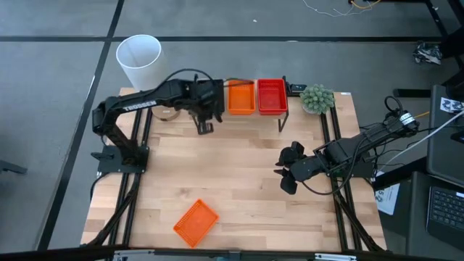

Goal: Stack baskets on shelf by color
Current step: Adjust the baskets on the shelf

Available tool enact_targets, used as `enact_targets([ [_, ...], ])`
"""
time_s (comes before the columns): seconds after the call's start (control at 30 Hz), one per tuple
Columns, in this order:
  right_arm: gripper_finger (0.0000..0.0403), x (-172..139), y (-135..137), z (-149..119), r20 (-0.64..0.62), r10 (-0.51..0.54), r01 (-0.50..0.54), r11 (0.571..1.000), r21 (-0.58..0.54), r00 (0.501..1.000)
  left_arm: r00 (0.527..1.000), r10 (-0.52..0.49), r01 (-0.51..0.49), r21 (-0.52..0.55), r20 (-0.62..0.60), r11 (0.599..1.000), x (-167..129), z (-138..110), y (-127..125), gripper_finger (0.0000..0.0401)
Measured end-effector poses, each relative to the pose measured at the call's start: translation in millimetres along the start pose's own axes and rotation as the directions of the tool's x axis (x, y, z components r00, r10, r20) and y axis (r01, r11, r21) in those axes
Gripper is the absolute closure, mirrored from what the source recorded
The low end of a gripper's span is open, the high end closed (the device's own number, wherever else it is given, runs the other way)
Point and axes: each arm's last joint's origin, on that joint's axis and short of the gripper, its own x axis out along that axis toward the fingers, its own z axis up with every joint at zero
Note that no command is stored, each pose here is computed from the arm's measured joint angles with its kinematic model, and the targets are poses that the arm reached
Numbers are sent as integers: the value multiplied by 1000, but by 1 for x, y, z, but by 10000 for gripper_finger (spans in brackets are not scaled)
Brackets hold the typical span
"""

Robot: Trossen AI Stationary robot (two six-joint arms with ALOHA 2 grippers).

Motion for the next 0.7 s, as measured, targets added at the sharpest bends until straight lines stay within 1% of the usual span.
enact_targets([
  [0.07,277,0,0,0,0,-1,1,1000,0,1000,999,-25,25,19,-32,999,-1,-3,-5,360],
  [0.2,277,0,0,0,10,-11,11,1000,1,1000,998,-25,27,34,-57,999,7,-1,-10,360],
  [0.33,277,0,0,0,10,-12,12,1000,-1,1000,999,21,-20,22,-42,1000,6,-1,-5,360],
  [0.43,277,0,0,0,10,-12,12,1000,-1,1000,997,43,-42,11,-57,999,7,-2,1,360],
  [0.5,277,0,0,0,10,-12,12,1000,-1,1000,998,29,-29,-2,-61,1000,8,-3,5,360],
  [0.6,277,0,0,0,10,-13,13,1000,0,1000,998,-31,30,-20,-56,999,9,-3,8,360],
  [0.7,277,0,0,0,10,-13,13,1000,-1,1000,998,-40,39,-21,-54,999,9,-3,7,360],
])
